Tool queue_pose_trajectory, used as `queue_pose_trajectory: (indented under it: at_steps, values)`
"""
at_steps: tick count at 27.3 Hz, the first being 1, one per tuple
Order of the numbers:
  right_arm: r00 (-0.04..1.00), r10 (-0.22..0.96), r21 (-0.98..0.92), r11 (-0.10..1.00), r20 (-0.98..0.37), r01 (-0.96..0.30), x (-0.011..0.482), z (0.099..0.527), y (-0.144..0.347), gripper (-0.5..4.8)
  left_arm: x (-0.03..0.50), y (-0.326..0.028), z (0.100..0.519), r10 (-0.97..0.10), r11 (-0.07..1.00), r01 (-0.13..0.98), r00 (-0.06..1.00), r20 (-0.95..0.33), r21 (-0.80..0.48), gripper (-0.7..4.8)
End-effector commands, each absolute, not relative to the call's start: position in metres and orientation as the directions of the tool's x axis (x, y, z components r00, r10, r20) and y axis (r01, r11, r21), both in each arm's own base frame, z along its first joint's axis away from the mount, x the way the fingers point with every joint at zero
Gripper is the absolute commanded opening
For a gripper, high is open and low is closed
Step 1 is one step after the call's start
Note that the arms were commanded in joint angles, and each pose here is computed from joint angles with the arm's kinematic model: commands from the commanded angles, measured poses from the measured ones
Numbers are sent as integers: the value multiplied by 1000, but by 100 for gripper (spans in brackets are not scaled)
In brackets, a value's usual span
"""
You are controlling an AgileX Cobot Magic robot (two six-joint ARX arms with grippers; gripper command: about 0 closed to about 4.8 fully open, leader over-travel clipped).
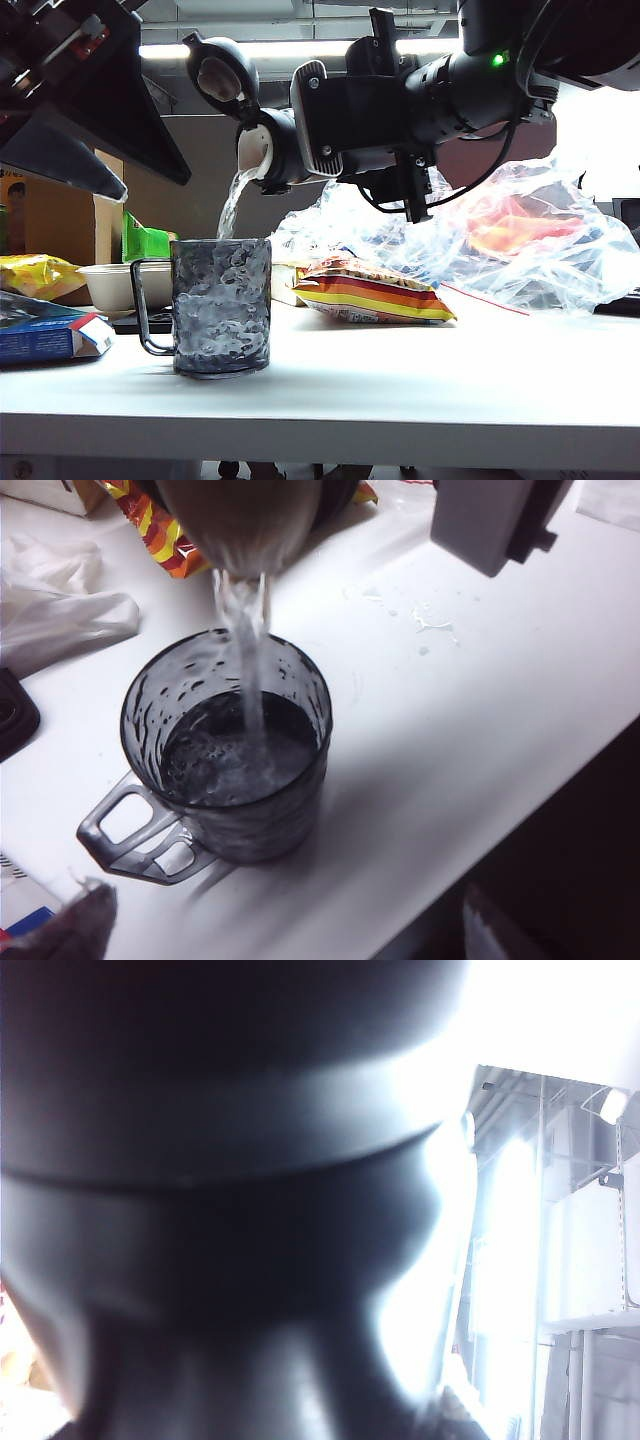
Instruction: Pick up the black thermos, pour some water into the cup, then place the black thermos back on the table.
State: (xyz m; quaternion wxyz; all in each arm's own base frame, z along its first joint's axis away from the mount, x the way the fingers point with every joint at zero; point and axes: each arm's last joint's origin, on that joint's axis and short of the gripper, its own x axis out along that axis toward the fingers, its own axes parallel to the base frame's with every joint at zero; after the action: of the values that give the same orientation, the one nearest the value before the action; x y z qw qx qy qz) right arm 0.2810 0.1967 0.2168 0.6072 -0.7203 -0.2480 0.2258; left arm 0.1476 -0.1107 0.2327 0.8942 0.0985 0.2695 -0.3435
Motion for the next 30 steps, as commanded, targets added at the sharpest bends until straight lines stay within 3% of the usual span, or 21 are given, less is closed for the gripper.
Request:
queue_pose_trajectory:
  at_steps: [1, 15, 18, 25, 28, 30]
  values:
    - [773, 632, -984, -89, 63, 154, 281, 229, 197, 193, 148, -111, 235, -566, 746, 666, 627, -535, -10, 479]
    - [771, 633, -991, -50, 63, 122, 281, 229, 198, 193, 148, -111, 235, -567, 746, 666, 626, -535, -11, 479]
    - [767, 639, -988, 146, 63, -41, 281, 229, 198, 193, 148, -111, 235, -567, 746, 666, 626, -535, -11, 479]
    - [797, 601, -917, 349, 62, -192, 282, 229, 197, 193, 148, -111, 235, -567, 746, 666, 626, -535, -12, 479]
    - [796, 603, -725, 570, 50, -386, 282, 228, 197, 193, 148, -111, 235, -569, 748, 663, 625, -534, -22, 479]
    - [793, 608, -620, 637, 38, -458, 282, 227, 197, 193, 148, -111, 235, -569, 758, 651, 625, -534, -47, 479]
